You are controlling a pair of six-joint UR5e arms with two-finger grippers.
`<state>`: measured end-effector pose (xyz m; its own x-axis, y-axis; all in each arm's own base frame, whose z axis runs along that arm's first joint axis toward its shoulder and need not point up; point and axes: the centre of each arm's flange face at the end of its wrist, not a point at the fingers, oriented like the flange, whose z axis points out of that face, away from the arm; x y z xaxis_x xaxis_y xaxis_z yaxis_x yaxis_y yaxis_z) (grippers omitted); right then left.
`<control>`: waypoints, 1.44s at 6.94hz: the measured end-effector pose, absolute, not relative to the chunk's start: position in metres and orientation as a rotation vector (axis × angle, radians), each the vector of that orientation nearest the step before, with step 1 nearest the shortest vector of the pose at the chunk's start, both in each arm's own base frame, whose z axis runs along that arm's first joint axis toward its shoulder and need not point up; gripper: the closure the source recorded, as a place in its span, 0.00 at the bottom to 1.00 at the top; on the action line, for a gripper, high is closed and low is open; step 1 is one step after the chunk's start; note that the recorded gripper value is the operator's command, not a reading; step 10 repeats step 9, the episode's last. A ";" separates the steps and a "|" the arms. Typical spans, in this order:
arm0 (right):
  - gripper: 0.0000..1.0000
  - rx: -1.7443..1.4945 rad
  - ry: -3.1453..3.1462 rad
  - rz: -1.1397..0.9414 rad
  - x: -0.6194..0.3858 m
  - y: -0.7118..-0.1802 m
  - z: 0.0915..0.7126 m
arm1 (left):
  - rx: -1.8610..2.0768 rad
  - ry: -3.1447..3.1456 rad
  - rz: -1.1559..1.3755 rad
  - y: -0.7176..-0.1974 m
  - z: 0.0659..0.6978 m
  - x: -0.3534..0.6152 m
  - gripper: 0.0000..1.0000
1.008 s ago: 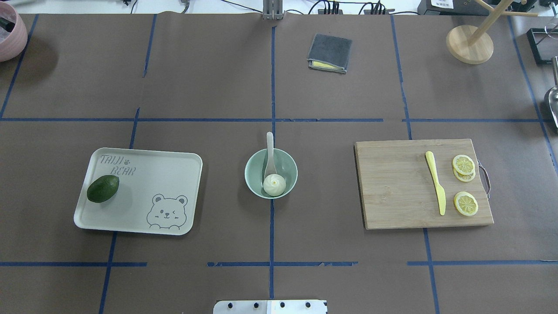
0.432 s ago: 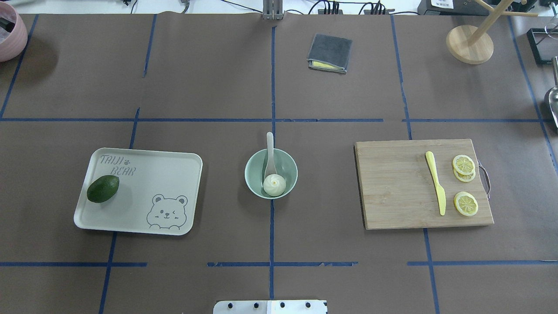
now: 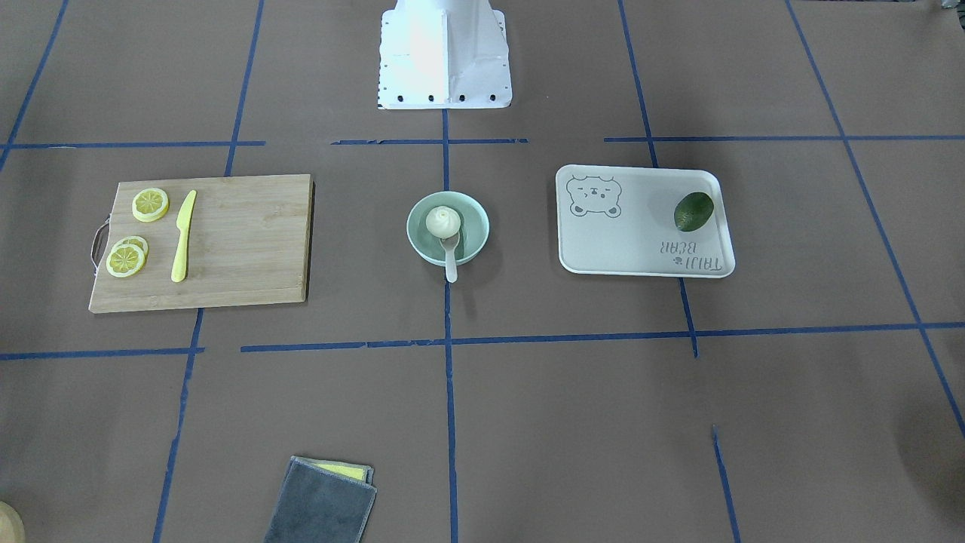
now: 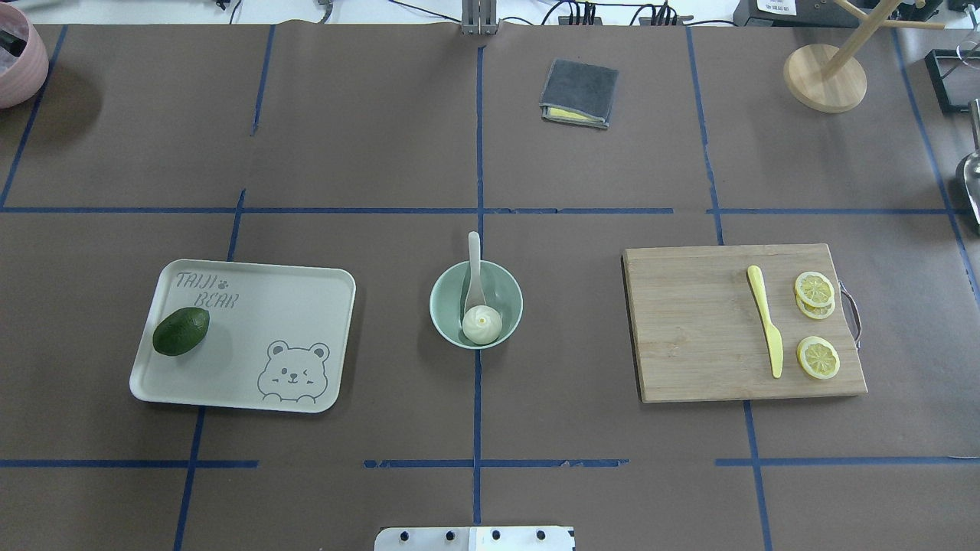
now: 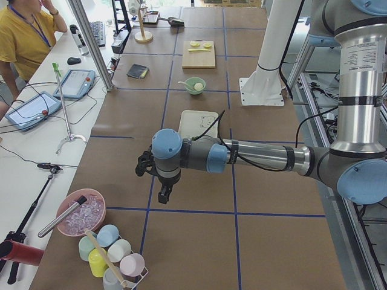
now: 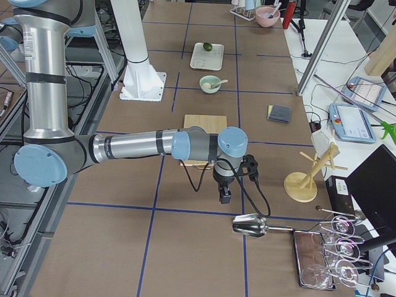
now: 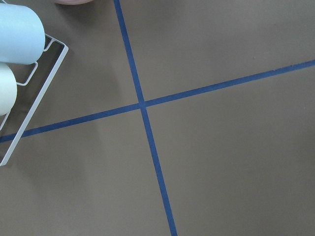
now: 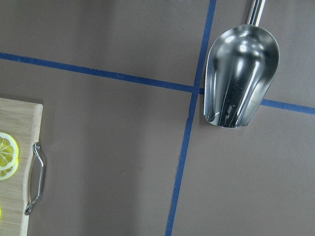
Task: Put spoon and bun in bowl
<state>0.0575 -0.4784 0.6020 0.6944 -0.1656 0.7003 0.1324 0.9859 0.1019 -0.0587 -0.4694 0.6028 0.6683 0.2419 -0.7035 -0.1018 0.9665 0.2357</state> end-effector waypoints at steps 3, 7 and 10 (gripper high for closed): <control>0.00 0.016 -0.789 -0.183 0.043 -0.479 0.611 | 0.191 0.813 0.200 -0.470 0.602 -0.058 0.00; 0.00 0.010 -0.792 -0.189 0.040 -0.479 0.615 | 0.188 0.806 0.204 -0.474 0.599 -0.057 0.00; 0.00 0.014 -0.827 -0.189 0.037 -0.479 0.612 | 0.184 0.806 0.204 -0.473 0.601 -0.056 0.00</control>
